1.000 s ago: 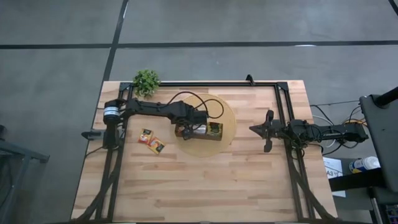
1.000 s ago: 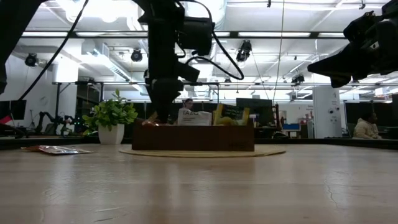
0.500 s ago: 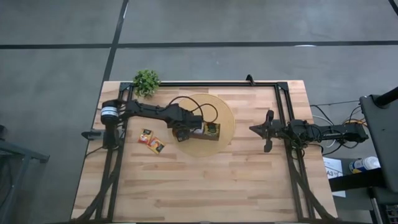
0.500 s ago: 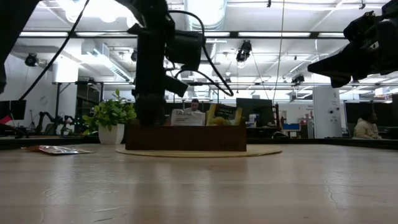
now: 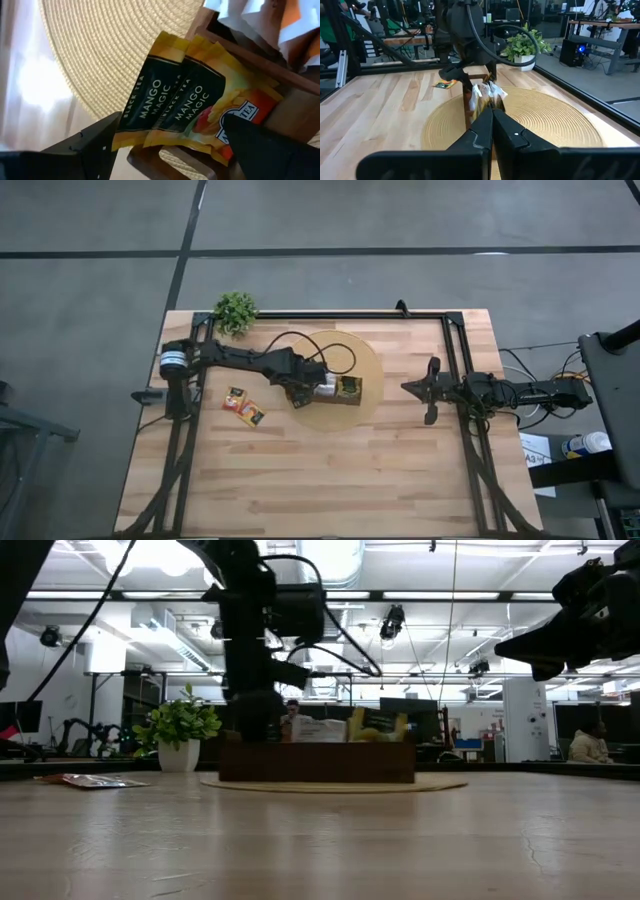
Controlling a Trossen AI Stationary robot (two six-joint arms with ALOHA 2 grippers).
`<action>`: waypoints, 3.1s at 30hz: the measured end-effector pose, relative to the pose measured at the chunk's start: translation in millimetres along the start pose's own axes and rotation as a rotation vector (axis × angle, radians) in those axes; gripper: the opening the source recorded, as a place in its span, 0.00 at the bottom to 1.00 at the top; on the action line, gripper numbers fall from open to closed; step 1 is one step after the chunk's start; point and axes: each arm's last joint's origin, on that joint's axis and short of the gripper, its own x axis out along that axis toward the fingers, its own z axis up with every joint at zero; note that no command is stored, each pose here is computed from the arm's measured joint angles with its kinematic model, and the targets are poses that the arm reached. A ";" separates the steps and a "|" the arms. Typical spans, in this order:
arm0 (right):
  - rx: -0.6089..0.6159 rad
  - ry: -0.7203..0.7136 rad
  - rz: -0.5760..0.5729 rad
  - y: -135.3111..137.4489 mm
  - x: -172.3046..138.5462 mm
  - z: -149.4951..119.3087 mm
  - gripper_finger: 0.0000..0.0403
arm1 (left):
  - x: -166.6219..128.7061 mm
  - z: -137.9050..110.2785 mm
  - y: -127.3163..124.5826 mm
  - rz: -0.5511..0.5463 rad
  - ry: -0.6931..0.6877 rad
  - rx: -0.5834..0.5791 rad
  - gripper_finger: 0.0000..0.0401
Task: Pick & Place Tea
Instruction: Put the orange tea bag into the left section of the wooden organizer
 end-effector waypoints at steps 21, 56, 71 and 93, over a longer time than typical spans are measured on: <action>0.000 0.000 0.000 0.0 0.0 0.0 0.02 | -93.3 47.1 24.3 -0.027 -0.098 -0.084 0.85; 0.000 0.000 0.000 0.0 0.0 0.0 0.02 | -110.9 -48.7 30.9 -0.049 0.350 -0.532 0.85; 0.000 0.000 0.000 0.0 0.0 0.0 0.02 | -51.7 -118.5 31.8 -0.188 0.568 0.048 0.85; 0.000 0.000 0.000 0.0 0.0 0.0 0.02 | 6.3 -114.5 96.2 -0.409 0.773 -0.060 0.85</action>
